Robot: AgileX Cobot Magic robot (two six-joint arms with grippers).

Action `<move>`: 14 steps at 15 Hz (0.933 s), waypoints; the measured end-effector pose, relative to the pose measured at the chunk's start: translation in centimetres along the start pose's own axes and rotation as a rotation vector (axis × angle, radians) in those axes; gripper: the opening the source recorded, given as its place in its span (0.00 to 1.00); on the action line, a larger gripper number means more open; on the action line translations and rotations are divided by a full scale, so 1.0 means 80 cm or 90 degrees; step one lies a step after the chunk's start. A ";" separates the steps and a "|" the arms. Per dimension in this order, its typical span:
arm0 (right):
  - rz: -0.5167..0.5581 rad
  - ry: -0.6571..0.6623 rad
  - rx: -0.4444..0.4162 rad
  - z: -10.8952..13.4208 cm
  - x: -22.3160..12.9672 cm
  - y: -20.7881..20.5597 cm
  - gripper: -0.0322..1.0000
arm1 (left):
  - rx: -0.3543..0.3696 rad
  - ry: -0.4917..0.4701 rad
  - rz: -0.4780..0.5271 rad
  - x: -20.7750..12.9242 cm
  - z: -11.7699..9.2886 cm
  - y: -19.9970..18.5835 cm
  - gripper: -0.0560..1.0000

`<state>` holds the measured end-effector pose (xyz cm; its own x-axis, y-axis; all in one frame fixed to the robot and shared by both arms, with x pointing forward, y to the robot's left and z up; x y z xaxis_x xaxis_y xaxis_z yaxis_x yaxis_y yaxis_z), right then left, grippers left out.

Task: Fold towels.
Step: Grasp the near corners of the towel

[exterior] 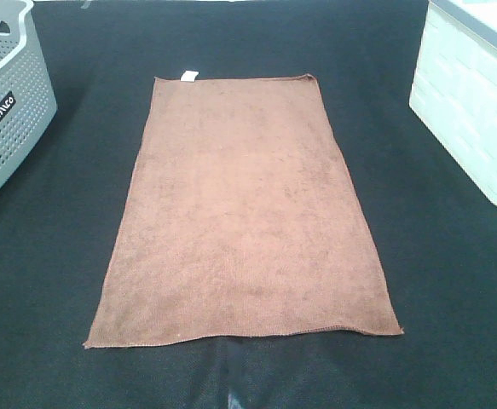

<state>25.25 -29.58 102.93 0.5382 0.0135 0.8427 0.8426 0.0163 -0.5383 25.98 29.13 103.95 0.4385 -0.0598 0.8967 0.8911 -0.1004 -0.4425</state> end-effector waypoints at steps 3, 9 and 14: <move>0.000 0.000 0.000 0.000 0.000 0.000 0.87 | 0.000 0.000 0.000 0.000 0.000 0.000 0.64; 0.000 0.000 0.000 0.000 0.000 0.000 0.87 | 0.000 0.000 0.000 0.000 0.000 0.000 0.64; 0.000 0.000 0.000 0.000 0.000 0.000 0.87 | 0.000 0.000 0.000 0.000 0.000 0.000 0.64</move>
<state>25.25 -29.58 102.93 0.5382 0.0135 0.8427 0.8426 0.0163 -0.5383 25.98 29.13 103.95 0.4385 -0.0598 0.8967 0.8911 -0.1004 -0.4425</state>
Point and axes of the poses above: a point on each arm's last joint axis where the gripper is mounted, y pointing out along that axis toward the gripper, z along the wrist's bending axis when the last joint is at zero, x = y × z, the point moved 3 cm from there along y, pointing out along that axis toward the gripper, and after that the axes turned 1 degree about y, right-handed, at the moved point
